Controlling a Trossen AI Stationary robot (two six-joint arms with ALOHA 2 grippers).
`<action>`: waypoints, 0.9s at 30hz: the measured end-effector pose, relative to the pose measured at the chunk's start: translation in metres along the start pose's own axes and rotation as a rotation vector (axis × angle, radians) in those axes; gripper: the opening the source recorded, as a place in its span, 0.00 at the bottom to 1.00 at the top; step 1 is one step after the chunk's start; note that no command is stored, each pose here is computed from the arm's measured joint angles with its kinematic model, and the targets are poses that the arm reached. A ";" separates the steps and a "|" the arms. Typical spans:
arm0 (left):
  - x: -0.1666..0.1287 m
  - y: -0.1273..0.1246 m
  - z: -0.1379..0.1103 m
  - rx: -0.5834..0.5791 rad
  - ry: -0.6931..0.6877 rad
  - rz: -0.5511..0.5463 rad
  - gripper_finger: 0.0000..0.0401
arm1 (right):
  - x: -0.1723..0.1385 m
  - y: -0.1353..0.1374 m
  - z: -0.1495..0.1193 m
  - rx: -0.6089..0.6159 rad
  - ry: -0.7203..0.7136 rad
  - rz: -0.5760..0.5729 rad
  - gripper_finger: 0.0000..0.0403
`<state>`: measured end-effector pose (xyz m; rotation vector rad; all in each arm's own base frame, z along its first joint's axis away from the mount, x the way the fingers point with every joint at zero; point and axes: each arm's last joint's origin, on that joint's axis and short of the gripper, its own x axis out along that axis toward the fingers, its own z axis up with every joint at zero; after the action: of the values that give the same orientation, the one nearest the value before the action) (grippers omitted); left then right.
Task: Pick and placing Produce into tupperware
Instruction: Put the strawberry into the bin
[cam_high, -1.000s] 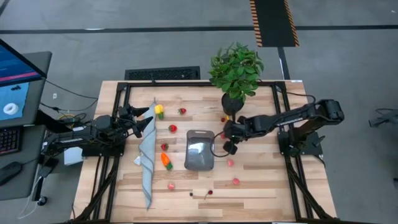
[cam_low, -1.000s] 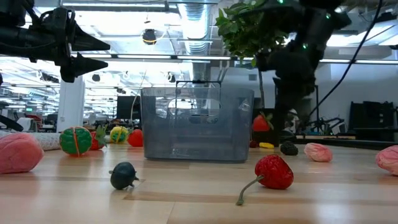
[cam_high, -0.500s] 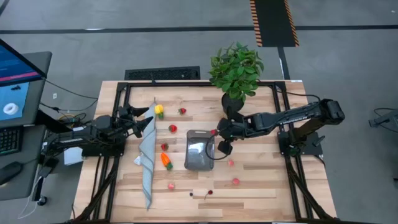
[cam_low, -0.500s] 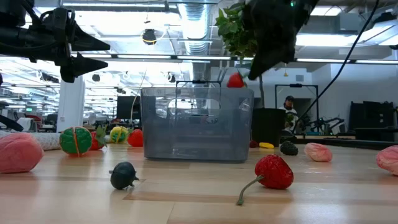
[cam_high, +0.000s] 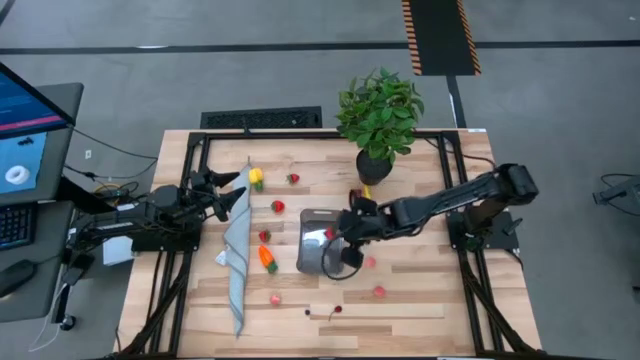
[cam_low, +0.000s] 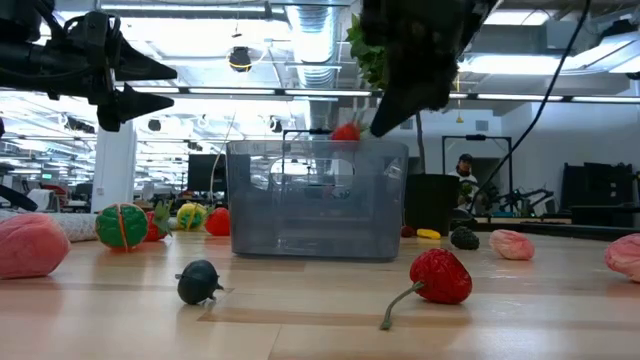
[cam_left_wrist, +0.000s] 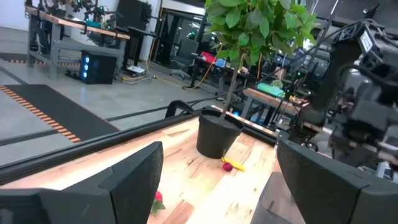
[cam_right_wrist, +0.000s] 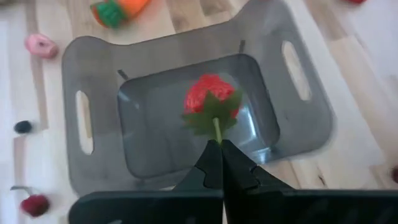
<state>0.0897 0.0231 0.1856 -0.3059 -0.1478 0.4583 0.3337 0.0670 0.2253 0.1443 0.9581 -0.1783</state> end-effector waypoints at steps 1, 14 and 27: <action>0.000 0.000 0.000 0.001 0.002 0.000 0.76 | 0.003 0.001 0.001 -0.006 0.006 -0.002 0.02; 0.000 0.000 -0.001 0.003 0.010 0.001 0.76 | 0.041 0.015 0.012 -0.106 0.094 0.024 0.05; 0.000 0.000 -0.001 0.002 0.010 0.000 0.76 | 0.041 0.013 0.014 -0.100 0.091 0.039 0.09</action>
<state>0.0901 0.0229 0.1846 -0.3058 -0.1371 0.4565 0.3709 0.0732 0.2006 0.0791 1.0524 -0.0884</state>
